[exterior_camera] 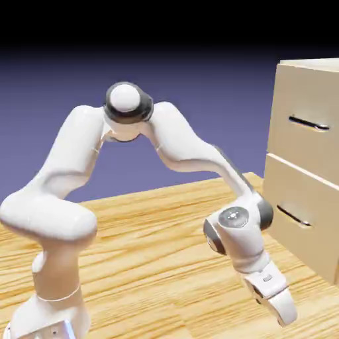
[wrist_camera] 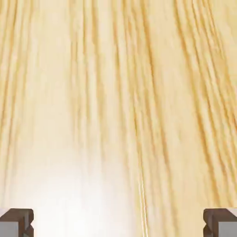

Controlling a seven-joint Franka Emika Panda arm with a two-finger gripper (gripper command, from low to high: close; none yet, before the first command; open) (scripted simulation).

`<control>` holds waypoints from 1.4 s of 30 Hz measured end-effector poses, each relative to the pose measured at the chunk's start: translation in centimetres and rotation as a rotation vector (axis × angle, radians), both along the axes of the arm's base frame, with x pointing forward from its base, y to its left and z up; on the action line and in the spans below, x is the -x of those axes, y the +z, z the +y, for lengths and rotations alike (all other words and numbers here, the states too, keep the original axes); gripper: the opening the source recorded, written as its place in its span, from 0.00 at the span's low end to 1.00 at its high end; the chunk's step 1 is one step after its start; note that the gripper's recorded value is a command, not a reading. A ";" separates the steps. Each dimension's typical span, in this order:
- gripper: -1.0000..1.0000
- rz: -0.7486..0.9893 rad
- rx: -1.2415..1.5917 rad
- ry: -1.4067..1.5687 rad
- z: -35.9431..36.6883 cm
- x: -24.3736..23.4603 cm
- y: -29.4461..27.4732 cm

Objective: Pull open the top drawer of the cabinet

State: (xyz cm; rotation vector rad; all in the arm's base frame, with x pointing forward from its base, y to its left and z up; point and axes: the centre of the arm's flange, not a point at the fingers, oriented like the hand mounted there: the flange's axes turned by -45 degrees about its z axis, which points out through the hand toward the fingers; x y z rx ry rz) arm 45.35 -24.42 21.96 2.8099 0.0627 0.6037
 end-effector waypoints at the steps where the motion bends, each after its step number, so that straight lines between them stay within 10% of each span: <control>1: 0.50 -0.021 0.038 0.022 -0.2 -0.5 0.7; 30: 0.50 -0.733 1.154 0.985 26.4 -20.0 26.7; 31: 0.00 -0.733 1.154 0.985 26.3 -20.5 26.6; 42: 0.00 -0.731 1.153 0.986 26.3 -12.3 26.6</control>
